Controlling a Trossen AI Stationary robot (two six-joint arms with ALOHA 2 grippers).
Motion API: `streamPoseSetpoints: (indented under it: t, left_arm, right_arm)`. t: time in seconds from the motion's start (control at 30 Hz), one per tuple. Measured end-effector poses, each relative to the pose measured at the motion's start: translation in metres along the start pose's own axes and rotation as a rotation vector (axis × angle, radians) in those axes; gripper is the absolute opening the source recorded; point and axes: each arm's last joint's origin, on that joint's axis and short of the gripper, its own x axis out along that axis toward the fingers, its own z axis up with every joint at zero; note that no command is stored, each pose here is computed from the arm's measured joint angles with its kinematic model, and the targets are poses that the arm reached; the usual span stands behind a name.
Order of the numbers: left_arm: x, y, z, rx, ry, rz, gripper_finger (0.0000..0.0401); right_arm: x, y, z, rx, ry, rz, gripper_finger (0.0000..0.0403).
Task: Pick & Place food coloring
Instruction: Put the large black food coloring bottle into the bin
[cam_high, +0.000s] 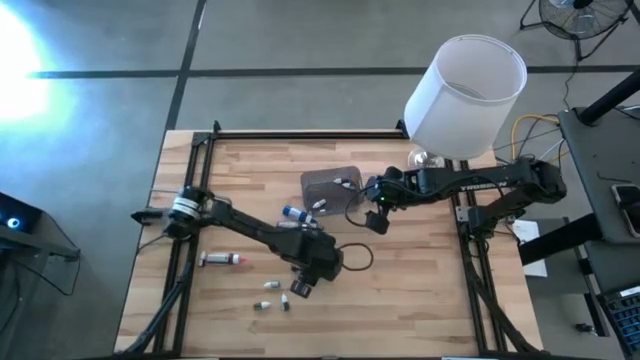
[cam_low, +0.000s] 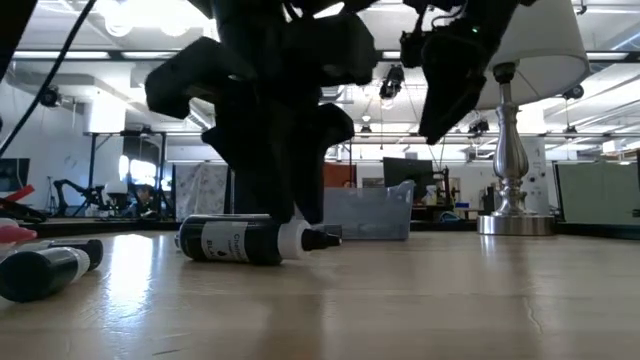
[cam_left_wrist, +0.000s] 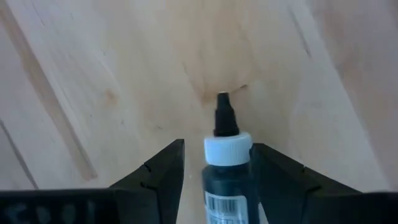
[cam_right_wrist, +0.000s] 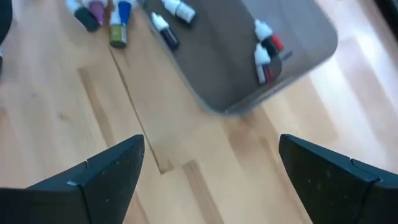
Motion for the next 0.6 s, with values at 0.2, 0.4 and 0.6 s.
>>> streamPoseSetpoints:
  t: [0.2, 0.4, 0.6]
  left_arm:
    - [0.009, -0.001, -0.001, -0.059, 0.036, -0.013, 0.0158]
    - [0.021, -0.003, -0.003, -0.112, 0.068, -0.017, 0.0158]
    - [0.022, -0.002, -0.004, -0.150, 0.072, 0.002, 0.0138]
  right_arm:
    - [0.000, -0.002, -0.013, 0.042, -0.033, -0.008, 0.0367]
    - [-0.001, -0.004, -0.013, 0.048, -0.072, -0.053, 0.0367]
    - [-0.001, -0.003, -0.010, 0.053, -0.094, -0.068, 0.0367]
